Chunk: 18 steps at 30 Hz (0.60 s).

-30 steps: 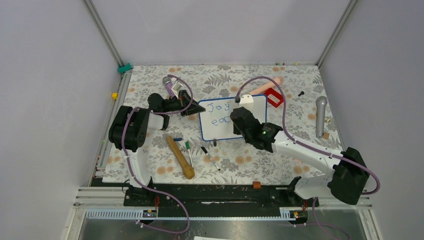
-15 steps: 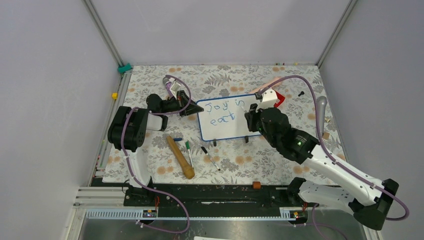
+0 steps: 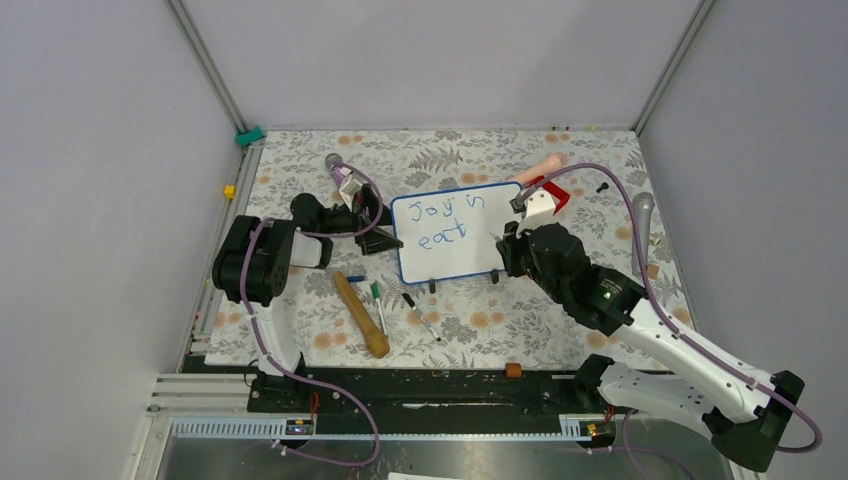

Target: Write a sentence on the whiteboard

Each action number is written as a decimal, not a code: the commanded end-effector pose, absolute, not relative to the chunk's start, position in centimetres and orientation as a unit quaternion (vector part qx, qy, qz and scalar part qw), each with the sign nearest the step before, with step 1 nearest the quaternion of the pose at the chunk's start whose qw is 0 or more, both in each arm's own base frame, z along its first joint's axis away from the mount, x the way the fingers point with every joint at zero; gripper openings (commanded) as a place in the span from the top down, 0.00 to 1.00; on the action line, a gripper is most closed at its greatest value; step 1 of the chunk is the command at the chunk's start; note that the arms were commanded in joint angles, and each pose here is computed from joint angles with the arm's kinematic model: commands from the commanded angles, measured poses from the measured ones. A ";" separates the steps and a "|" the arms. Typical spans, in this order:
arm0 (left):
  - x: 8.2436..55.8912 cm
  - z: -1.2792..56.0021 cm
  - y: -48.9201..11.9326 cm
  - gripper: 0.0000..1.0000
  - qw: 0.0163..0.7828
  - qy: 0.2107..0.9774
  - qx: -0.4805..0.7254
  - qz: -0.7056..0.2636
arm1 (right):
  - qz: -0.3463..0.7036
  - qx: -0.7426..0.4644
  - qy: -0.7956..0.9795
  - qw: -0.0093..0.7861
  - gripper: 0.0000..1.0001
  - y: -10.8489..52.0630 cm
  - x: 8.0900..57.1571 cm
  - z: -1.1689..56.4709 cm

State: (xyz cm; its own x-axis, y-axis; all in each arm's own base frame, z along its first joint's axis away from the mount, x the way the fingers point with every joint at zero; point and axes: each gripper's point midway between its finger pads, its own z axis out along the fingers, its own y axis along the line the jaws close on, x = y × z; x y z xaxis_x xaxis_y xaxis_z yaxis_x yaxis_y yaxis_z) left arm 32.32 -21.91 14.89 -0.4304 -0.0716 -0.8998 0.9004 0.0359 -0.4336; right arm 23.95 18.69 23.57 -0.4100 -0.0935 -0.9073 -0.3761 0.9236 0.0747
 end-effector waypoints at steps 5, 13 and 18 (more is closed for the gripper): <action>29.8 15.8 -21.8 0.01 0.414 0.548 0.432 -0.585 | 0.163 -0.137 0.817 0.535 1.00 18.3 23.1 24.5; 26.8 15.0 -22.2 0.01 0.356 0.516 0.494 -0.602 | 0.171 -0.139 0.818 0.532 1.00 18.1 22.5 24.6; 29.2 15.2 -20.6 0.04 0.415 0.553 0.430 -0.581 | 0.178 -0.141 0.818 0.529 1.00 18.4 22.4 24.6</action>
